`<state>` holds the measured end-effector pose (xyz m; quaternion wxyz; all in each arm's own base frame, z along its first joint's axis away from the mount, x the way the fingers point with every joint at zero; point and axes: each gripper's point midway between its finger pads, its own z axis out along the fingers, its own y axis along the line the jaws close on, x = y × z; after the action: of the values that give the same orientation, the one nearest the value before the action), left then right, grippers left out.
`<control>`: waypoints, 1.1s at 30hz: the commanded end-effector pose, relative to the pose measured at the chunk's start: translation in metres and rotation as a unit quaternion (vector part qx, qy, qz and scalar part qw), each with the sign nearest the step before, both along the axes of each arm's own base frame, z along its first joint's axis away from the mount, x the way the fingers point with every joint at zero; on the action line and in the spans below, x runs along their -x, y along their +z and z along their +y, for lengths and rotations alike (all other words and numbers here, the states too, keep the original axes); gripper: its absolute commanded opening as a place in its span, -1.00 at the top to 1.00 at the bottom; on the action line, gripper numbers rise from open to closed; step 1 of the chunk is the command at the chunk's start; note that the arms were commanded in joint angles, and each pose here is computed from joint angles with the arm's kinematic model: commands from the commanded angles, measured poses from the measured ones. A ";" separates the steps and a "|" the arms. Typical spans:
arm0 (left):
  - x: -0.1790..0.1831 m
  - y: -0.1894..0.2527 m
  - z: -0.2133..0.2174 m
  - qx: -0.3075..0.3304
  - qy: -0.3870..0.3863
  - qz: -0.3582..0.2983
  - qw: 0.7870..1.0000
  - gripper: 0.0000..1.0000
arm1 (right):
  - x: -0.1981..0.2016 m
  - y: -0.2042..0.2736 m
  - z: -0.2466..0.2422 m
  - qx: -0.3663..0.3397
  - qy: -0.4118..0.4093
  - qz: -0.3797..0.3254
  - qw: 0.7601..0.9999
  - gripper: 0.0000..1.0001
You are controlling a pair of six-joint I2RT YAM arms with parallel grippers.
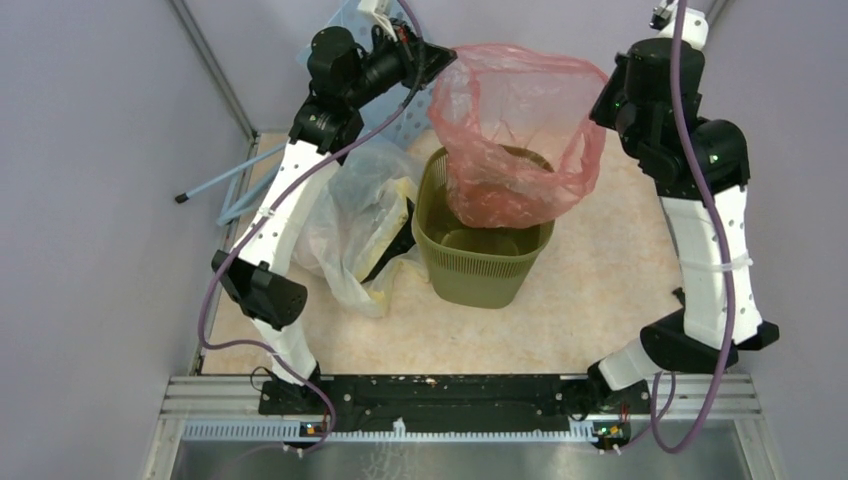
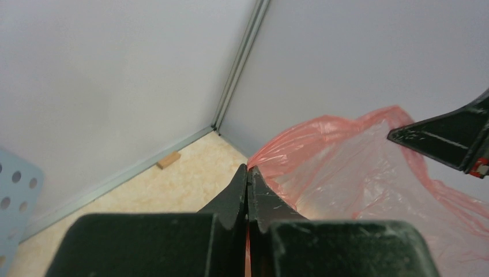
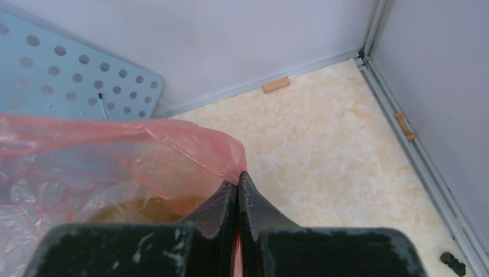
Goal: Put the trash bags into the trash bin
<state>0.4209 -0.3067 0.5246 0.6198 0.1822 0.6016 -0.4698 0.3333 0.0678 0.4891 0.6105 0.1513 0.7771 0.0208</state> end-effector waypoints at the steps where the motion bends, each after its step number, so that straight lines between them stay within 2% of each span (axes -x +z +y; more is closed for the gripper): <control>1: -0.001 0.001 0.010 0.007 -0.003 0.012 1.000 1.00 | -0.013 0.001 0.011 0.009 0.024 0.002 1.000 1.00; 6: 0.017 -0.010 0.021 -0.002 -0.001 0.024 1.000 1.00 | -0.009 -0.018 0.019 0.012 0.053 0.025 0.998 1.00; 10: 0.040 -0.012 0.029 -0.010 -0.009 0.026 1.000 1.00 | 0.004 -0.036 0.038 0.006 0.121 0.054 0.991 0.99; 13: 0.054 -0.031 0.035 -0.023 -0.009 0.040 0.999 1.00 | 0.014 -0.060 0.051 0.004 0.166 0.084 0.983 0.90; 18: 0.046 -0.079 0.046 -0.056 0.027 0.080 0.995 1.00 | 0.012 -0.087 0.045 0.012 0.148 0.093 0.985 0.87; 24: 0.053 -0.052 0.052 -0.054 0.028 0.059 0.996 1.00 | 0.011 -0.064 0.046 0.000 0.150 0.062 0.987 0.88; 26: 0.060 -0.042 0.055 -0.053 0.027 0.049 0.997 1.00 | 0.013 -0.058 0.045 0.004 0.152 0.062 0.986 0.69; 31: 0.080 -0.047 0.059 -0.058 0.016 0.053 0.997 1.00 | 0.028 -0.070 0.045 0.024 0.177 0.092 0.980 -0.17; 33: 0.084 -0.054 0.060 -0.060 0.012 0.058 0.996 1.00 | 0.036 -0.080 0.046 0.025 0.191 0.112 0.975 -0.33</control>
<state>0.3605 -0.2550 0.4528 0.5581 0.1669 0.6889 -0.4314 0.3168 0.1141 0.4112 0.5238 0.0161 0.8469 0.0899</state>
